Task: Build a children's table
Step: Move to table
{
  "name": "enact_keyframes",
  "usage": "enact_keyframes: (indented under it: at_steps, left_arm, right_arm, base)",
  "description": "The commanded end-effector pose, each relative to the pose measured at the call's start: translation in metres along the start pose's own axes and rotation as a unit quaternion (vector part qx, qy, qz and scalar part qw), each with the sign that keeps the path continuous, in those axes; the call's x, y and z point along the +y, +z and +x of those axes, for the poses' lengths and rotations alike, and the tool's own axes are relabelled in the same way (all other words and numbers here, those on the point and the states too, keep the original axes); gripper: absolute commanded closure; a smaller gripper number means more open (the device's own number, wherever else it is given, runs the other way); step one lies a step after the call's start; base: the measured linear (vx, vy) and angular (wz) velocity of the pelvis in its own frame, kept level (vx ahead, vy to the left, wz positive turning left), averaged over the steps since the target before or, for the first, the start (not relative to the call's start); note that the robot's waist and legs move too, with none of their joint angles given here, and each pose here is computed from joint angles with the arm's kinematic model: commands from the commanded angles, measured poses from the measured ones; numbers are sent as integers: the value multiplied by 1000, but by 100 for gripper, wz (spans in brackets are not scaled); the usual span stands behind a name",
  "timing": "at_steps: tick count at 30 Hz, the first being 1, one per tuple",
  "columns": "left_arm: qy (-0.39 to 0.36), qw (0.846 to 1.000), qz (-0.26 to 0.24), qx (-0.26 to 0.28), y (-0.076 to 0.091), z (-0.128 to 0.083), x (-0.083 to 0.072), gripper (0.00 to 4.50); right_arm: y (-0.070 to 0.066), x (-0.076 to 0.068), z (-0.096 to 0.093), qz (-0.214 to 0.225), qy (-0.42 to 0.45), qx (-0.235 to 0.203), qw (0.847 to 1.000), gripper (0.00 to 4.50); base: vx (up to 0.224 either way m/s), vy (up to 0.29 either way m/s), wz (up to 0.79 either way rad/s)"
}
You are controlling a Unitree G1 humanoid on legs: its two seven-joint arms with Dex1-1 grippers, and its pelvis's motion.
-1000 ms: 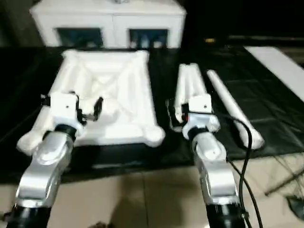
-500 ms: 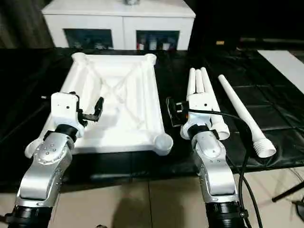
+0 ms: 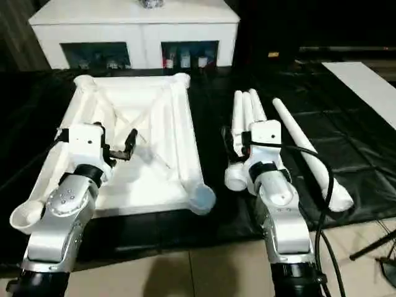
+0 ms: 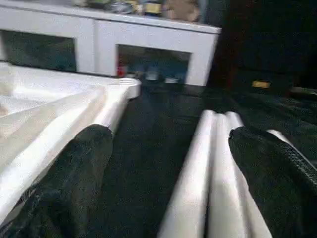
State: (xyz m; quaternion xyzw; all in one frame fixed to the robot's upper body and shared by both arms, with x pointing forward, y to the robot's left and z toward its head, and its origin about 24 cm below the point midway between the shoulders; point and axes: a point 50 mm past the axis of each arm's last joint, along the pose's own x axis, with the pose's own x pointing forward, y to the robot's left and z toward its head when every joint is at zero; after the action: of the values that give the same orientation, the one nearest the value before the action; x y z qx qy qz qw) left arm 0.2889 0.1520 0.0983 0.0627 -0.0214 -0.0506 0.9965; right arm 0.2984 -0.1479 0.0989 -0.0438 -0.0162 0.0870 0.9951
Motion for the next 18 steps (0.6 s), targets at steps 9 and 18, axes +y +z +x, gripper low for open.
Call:
enact_keyframes:
  at_steps: [9,18]
  left_arm:
    - [3,1000,-1,-4,3,-2,0,0]
    - [-38,999,2,0,2,-3,-7,0]
  right_arm:
    - [0,-1,2,3,-2,4,1000,33]
    - [-1,-5,0,-2,-1,3,1000,33]
  base:
    - [59,0,31]
    - [82,-6,6]
